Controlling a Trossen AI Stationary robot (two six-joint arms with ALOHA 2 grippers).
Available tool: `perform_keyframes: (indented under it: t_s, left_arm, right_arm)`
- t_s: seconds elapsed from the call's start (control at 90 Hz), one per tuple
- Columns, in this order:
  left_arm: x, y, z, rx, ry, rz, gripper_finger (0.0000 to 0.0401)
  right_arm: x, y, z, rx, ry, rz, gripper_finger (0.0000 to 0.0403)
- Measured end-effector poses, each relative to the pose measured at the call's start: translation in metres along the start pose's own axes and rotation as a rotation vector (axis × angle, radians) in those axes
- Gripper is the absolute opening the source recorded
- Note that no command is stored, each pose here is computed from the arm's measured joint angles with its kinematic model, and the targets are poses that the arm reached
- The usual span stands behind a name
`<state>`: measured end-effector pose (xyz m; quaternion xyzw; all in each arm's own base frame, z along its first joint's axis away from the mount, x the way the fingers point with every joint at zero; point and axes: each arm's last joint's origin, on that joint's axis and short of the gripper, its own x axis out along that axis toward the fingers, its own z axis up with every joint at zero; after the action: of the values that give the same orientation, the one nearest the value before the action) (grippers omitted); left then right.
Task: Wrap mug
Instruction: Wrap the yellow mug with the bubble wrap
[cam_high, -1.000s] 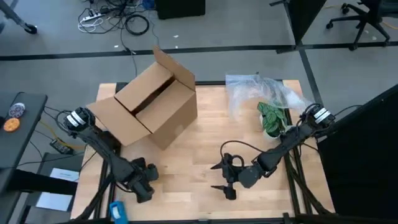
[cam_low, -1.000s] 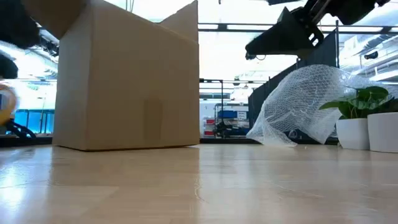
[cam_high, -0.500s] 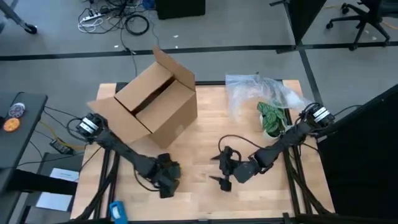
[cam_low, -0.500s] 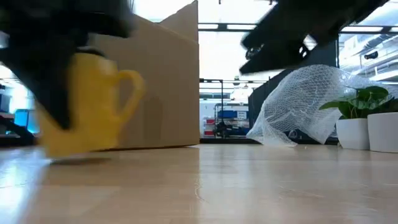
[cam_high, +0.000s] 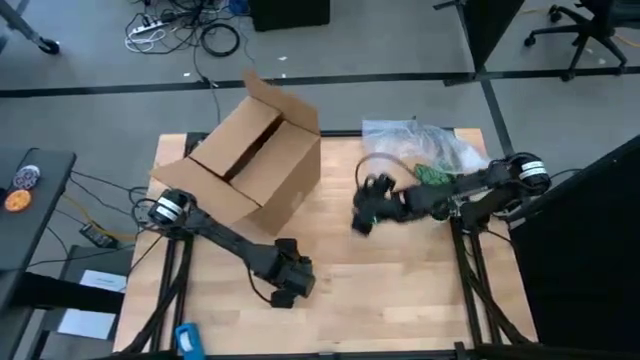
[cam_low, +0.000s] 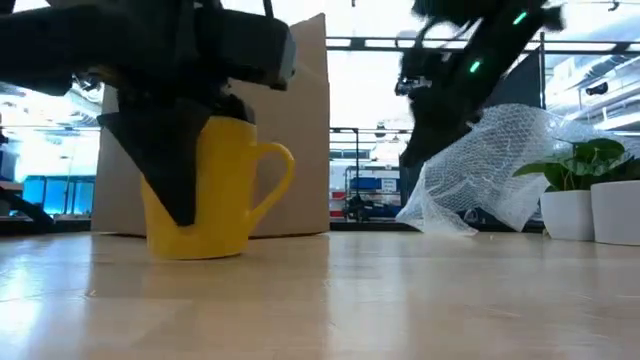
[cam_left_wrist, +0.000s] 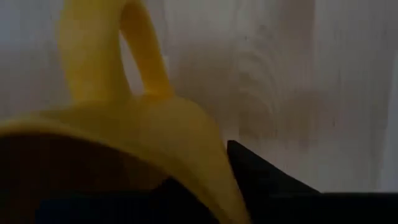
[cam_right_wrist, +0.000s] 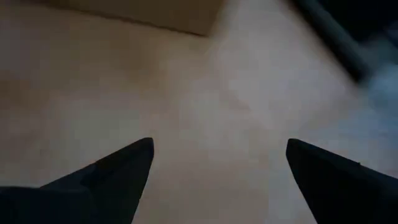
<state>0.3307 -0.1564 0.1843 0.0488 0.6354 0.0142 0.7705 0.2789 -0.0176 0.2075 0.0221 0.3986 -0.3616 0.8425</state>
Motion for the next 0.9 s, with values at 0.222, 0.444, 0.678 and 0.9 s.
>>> perform_keyframes:
  t_s: [0.222,0.444,0.678,0.9]
  left_arm:
    - [-0.009,-0.008,-0.010,-0.023,0.082,0.016,0.0027]
    - [-0.010,-0.011,-0.010,-0.032,0.062,0.038,0.0028]
    - [-0.010,-0.010,-0.010,-0.026,0.045,0.075,0.0028]
    - [-0.011,-0.009,-0.012,-0.020,0.064,0.087,0.0028]
  right_arm:
    - [0.050,-0.045,0.009,0.212,0.056,-0.166,0.0345]
    - [0.093,-0.035,0.000,0.277,0.111,-0.096,0.0345]
    - [0.134,-0.017,-0.020,0.317,0.140,-0.120,0.0296]
    - [0.132,0.006,-0.026,0.261,0.126,-0.087,0.0087]
